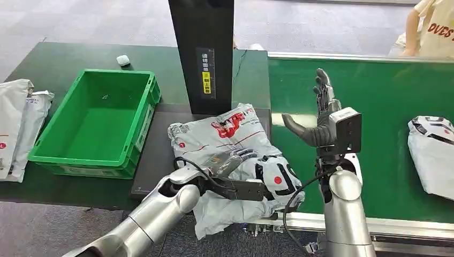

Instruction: Moved the parcel from conveyor to table for the left to box.

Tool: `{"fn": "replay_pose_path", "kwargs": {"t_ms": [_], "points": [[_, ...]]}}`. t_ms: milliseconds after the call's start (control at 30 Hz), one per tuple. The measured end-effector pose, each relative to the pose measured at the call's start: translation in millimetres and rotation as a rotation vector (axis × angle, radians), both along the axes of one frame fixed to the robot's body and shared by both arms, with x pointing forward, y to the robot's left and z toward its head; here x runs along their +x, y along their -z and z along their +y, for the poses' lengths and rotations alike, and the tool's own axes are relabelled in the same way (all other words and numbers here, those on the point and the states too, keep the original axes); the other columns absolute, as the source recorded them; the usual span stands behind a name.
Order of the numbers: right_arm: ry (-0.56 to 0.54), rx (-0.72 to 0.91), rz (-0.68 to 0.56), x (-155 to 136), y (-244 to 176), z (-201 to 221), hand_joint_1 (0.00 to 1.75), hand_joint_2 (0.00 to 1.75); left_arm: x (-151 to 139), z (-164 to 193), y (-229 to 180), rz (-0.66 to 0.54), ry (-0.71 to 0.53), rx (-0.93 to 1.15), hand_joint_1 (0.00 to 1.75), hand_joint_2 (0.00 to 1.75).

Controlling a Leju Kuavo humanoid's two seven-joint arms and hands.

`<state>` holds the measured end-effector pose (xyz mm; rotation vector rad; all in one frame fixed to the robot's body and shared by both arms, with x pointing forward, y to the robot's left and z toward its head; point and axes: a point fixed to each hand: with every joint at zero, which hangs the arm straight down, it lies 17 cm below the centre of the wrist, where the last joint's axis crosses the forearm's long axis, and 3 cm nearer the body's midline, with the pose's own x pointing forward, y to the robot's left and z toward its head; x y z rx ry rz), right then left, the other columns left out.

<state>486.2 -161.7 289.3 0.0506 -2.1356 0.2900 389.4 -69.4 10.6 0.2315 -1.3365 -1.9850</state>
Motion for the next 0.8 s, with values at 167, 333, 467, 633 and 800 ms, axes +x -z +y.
{"fn": "replay_pose_path", "kwargs": {"t_ms": [167, 333, 467, 633, 800], "points": [[0.019, -0.001, 0.0, 1, 2, -5, 0.0, 1.75, 9, 1, -5, -0.026, -0.01, -0.008, 1.75, 1.75], [0.036, 0.0, 0.004, 0, 5, -9, 0.0, 1.75, 16, -1, -15, -0.056, -0.017, -0.041, 1.75, 1.75], [0.049, -0.003, 0.004, -5, 8, -13, 0.0, 1.75, 21, -10, -35, -0.101, -0.021, -0.126, 1.75, 1.75], [0.064, 0.006, -0.002, -13, 8, -21, 0.0, 1.75, 21, -28, -91, -0.195, 0.023, -0.328, 1.75, 1.75], [0.086, 0.029, -0.019, -23, 4, -35, 0.0, 1.75, 17, -28, -179, -0.376, 0.067, -0.551, 1.75, 1.75]]}}
